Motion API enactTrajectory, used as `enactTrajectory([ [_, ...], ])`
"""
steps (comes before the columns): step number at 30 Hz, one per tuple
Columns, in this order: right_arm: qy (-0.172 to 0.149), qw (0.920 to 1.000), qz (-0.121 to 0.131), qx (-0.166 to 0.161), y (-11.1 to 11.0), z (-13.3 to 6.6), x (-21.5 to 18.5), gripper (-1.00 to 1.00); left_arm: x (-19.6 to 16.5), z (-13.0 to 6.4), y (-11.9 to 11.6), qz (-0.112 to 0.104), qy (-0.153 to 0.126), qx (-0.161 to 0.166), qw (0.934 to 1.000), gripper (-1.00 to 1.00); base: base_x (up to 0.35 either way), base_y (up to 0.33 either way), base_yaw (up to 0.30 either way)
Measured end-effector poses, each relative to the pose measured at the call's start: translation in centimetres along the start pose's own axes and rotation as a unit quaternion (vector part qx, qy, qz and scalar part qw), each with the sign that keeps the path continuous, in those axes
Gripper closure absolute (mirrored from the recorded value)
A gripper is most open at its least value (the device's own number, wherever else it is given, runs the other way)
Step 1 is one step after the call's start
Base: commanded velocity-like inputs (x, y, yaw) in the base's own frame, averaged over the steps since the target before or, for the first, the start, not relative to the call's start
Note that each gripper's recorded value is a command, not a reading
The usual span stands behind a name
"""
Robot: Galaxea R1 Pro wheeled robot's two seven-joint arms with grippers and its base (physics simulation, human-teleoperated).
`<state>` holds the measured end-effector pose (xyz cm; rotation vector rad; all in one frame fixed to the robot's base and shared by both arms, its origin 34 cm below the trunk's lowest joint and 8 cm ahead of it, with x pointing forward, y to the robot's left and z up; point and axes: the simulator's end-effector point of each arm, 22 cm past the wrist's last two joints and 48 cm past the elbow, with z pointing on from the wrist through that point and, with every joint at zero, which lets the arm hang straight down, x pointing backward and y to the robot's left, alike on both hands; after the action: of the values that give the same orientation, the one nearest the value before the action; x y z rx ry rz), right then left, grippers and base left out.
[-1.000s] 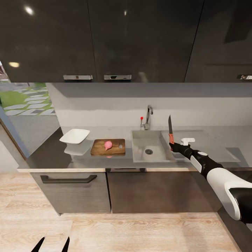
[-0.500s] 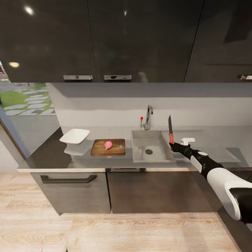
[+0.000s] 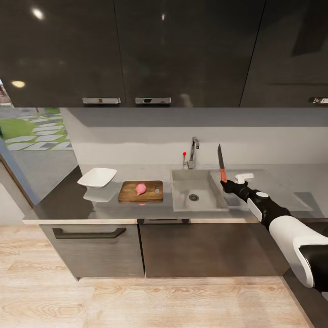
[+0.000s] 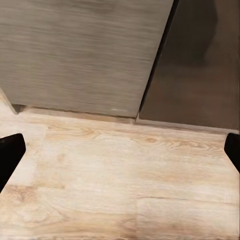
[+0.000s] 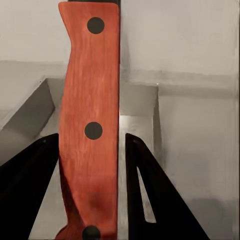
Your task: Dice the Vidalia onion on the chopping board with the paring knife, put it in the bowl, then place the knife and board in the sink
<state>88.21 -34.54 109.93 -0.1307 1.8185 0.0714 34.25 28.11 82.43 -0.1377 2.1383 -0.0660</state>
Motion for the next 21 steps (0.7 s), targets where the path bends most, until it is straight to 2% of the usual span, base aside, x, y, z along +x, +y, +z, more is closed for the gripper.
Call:
enactTrajectory([
  [1,-0.004,0.9999,-0.012,0.002,0.1,0.1,-0.7,1.00,0.2,0.0,0.0,0.000,0.002,0.000,1.0000,-1.00,0.000,0.000,0.000],
  [3,-0.025,0.9981,-0.055,0.015,0.1,0.2,-3.9,1.00,0.5,-0.1,0.0,0.000,0.004,0.001,1.0000,-1.00,0.000,0.000,0.000],
  [5,-0.039,0.9959,-0.075,0.030,0.1,0.1,-6.5,1.00,0.3,-0.1,0.1,0.000,0.003,0.000,1.0000,-1.00,0.000,0.000,0.000],
  [10,-0.071,0.9899,-0.097,0.076,0.1,-1.1,-13.5,1.00,0.8,-0.2,0.2,0.000,0.008,-0.002,1.0000,-1.00,0.000,0.000,0.000],
  [14,-0.067,0.9862,-0.114,0.099,0.7,-2.3,-16.6,1.00,1.4,-0.3,0.2,-0.002,0.014,-0.001,0.9999,-1.00,0.000,0.000,0.000],
  [19,-0.072,0.9687,-0.188,0.145,2.9,-4.0,-20.1,1.00,3.6,-0.7,-0.1,-0.010,0.037,0.000,0.9993,-1.00,0.000,0.000,0.000],
  [21,-0.081,0.9594,-0.220,0.158,5.0,-4.2,-21.0,1.00,4.4,-0.9,-0.2,-0.013,0.046,0.000,0.9989,-1.00,0.000,0.000,0.000],
])
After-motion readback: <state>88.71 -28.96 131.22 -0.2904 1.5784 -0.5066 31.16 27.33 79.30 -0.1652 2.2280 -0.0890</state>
